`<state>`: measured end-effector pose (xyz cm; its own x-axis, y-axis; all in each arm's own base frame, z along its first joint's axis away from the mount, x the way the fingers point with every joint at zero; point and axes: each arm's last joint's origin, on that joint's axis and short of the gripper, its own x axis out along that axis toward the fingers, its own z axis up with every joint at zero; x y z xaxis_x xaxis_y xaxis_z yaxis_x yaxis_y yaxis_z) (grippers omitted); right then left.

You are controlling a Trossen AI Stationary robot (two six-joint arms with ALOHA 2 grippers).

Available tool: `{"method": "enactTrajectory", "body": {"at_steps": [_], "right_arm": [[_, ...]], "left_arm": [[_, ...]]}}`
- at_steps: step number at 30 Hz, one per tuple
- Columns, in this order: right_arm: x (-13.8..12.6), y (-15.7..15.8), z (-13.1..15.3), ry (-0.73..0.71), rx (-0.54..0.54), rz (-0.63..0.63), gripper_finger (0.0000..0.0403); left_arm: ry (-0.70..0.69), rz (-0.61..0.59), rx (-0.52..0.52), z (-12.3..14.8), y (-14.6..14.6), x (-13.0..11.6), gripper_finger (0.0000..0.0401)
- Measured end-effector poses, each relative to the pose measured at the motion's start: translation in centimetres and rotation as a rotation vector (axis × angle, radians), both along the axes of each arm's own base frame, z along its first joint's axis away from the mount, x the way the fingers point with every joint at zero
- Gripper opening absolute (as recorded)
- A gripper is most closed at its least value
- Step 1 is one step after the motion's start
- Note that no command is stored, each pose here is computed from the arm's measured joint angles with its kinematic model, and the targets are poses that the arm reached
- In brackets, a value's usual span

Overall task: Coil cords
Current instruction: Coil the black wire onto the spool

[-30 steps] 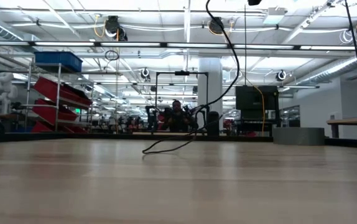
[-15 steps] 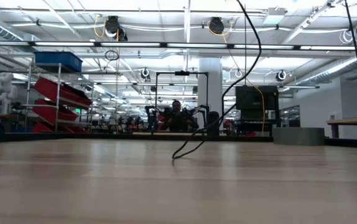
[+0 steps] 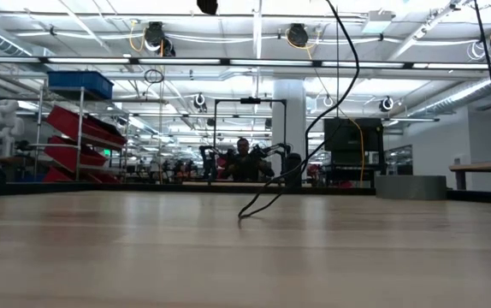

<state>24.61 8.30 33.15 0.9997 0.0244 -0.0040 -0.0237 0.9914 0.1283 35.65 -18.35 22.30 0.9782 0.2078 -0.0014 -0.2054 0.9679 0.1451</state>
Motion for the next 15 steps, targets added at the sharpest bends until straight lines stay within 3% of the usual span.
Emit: {"method": "enactTrajectory", "body": {"at_steps": [9,15], "right_arm": [[0.0,0.0,0.0,0.0,0.0,0.0,0.0],[0.0,0.0,0.01,0.0,0.0,0.0,0.0]], "left_arm": [[0.038,-0.012,0.017,-0.39,0.45,0.27,0.0111],[0.042,-0.012,0.018,-0.44,0.48,0.29,0.0064]]}}
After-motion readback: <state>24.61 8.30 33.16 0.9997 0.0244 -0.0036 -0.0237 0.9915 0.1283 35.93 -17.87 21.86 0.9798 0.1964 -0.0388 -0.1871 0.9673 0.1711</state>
